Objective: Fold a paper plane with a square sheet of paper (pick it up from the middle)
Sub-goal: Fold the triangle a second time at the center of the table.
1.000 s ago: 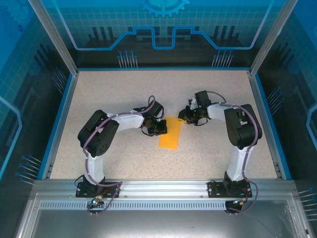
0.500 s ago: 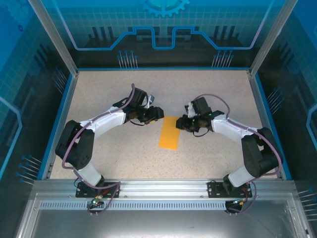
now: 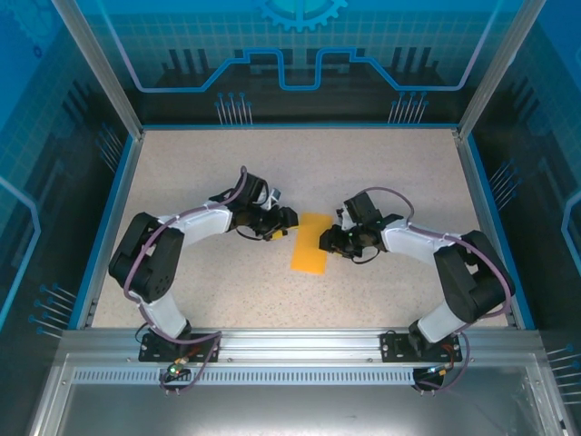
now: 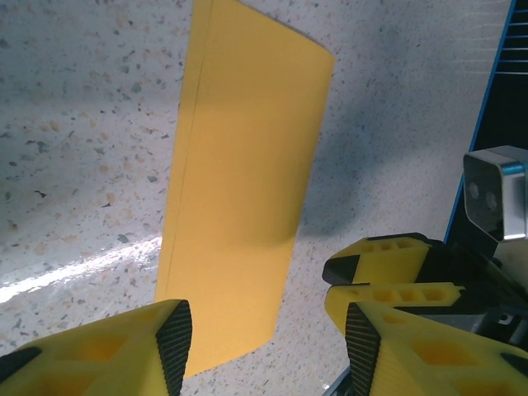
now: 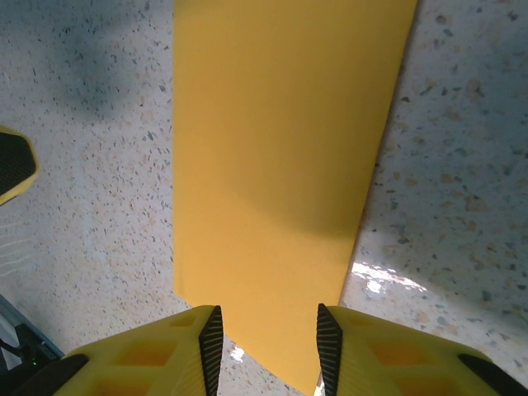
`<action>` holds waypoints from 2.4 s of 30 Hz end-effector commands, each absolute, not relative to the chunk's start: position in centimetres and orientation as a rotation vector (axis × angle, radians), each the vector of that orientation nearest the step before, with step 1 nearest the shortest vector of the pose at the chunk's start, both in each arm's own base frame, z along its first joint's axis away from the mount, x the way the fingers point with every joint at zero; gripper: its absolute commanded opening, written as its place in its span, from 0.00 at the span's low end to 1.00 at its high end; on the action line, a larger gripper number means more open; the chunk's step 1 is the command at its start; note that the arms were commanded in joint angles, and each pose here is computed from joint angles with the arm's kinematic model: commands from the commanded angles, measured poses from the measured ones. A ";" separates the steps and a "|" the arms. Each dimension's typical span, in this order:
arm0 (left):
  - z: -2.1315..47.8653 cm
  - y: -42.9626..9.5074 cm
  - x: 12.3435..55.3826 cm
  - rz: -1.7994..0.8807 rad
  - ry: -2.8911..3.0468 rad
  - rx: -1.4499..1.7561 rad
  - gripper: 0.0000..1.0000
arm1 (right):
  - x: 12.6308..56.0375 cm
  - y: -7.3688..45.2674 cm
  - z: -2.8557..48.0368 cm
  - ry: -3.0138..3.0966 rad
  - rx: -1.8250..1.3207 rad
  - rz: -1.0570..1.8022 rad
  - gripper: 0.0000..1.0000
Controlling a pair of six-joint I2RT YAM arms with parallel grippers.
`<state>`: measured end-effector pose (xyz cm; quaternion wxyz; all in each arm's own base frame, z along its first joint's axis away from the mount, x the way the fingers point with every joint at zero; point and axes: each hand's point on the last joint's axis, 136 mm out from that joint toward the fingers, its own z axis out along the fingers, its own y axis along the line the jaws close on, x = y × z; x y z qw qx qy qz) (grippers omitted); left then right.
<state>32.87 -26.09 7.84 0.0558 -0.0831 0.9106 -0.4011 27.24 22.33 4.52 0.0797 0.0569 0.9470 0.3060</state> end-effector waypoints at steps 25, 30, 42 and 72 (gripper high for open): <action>5.6 -27.9 31.5 -1.187 2.872 -0.219 0.55 | 25.8 22.2 0.5 2.945 0.207 0.856 0.36; 5.5 -28.1 31.3 -1.172 2.886 -0.212 0.56 | 25.5 21.7 0.2 2.951 0.224 0.836 0.32; 5.2 -28.4 31.0 -1.142 2.906 -0.191 0.56 | 25.8 21.4 2.2 2.896 0.221 0.863 0.29; 5.5 -28.5 30.4 -1.128 2.926 -0.178 0.57 | 25.5 20.8 0.6 2.877 0.299 0.978 0.30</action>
